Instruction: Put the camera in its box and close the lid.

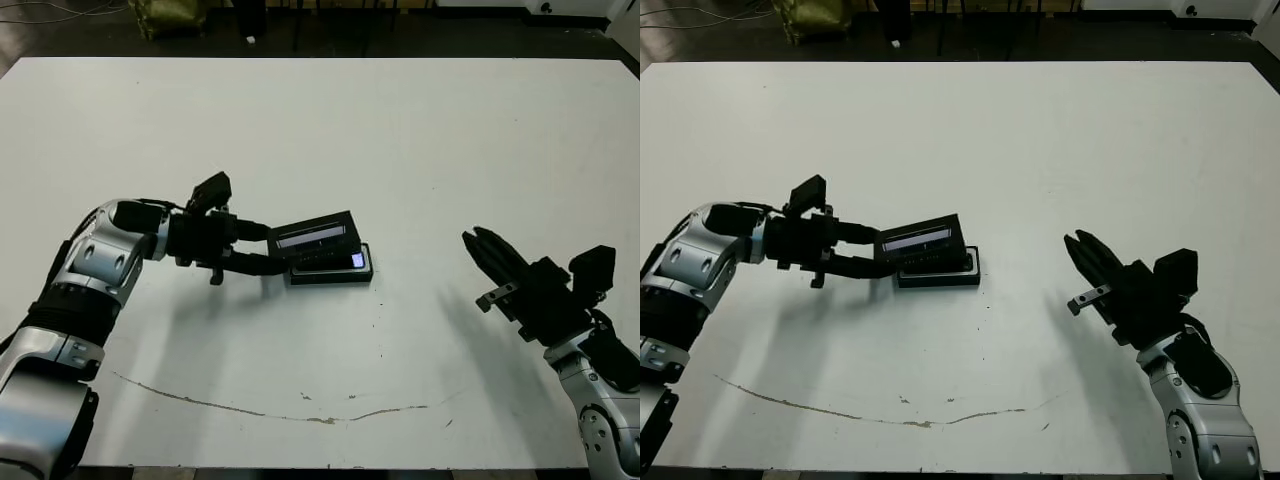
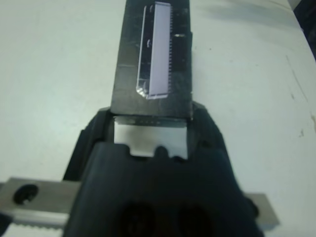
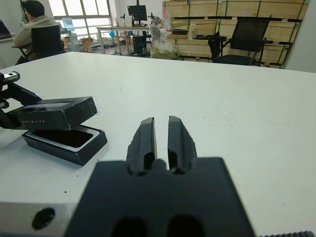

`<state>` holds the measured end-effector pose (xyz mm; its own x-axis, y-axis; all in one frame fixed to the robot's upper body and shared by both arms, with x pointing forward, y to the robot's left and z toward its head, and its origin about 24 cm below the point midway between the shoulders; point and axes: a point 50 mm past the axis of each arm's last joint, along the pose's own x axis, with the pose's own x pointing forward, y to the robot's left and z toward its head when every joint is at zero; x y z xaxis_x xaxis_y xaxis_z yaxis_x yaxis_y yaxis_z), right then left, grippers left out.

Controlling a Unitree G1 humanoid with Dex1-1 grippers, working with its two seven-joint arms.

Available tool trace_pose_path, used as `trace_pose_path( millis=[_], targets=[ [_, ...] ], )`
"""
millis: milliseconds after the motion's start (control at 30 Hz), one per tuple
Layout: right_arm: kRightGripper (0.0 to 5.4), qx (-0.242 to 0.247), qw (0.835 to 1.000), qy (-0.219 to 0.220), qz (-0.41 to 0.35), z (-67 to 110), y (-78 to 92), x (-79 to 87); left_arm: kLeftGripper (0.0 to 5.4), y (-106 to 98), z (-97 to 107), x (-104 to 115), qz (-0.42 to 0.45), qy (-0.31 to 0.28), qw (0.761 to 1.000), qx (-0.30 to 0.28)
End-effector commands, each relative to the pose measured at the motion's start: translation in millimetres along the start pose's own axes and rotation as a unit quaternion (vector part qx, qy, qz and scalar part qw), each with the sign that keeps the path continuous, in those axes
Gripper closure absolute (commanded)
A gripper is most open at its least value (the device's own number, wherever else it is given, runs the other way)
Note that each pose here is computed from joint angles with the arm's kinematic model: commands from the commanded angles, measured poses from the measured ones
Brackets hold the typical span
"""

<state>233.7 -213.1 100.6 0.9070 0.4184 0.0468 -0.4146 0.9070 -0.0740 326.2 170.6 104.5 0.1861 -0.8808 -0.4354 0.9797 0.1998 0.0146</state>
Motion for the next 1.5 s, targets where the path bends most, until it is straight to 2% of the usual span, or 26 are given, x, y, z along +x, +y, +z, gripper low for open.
trace_pose_path(
  millis=[33,267,500,667,800,1100,1500],
  targets=[
    [5.40,-0.003,1.000,0.012,-0.004,-0.4,2.1,-2.4,3.47,-4,-12,3,-0.009,0.006,1.000,-0.013],
    [5.40,0.003,1.000,0.012,0.001,-3.7,-0.3,-1.7,3.47,-5,-16,2,-0.007,0.005,1.000,-0.019],
    [5.40,0.002,1.000,0.011,0.002,0.7,2.7,-2.7,3.47,-4,-18,2,-0.006,0.008,1.000,-0.012],
    [5.40,0.013,1.000,0.007,0.005,3.2,4.4,-3.8,3.47,-4,-18,6,-0.012,0.005,1.000,-0.013],
    [5.40,0.006,1.000,0.008,0.004,3.0,4.7,-4.2,3.47,-5,-17,9,-0.009,0.008,1.000,0.001],
    [5.40,0.006,1.000,-0.001,0.011,3.5,4.4,-3.8,3.47,-3,-16,18,-0.026,0.002,1.000,-0.006],
    [5.40,0.019,1.000,0.003,0.008,4.0,6.0,-4.4,3.47,-3,-10,32,-0.017,0.015,0.999,0.026]
  ],
)
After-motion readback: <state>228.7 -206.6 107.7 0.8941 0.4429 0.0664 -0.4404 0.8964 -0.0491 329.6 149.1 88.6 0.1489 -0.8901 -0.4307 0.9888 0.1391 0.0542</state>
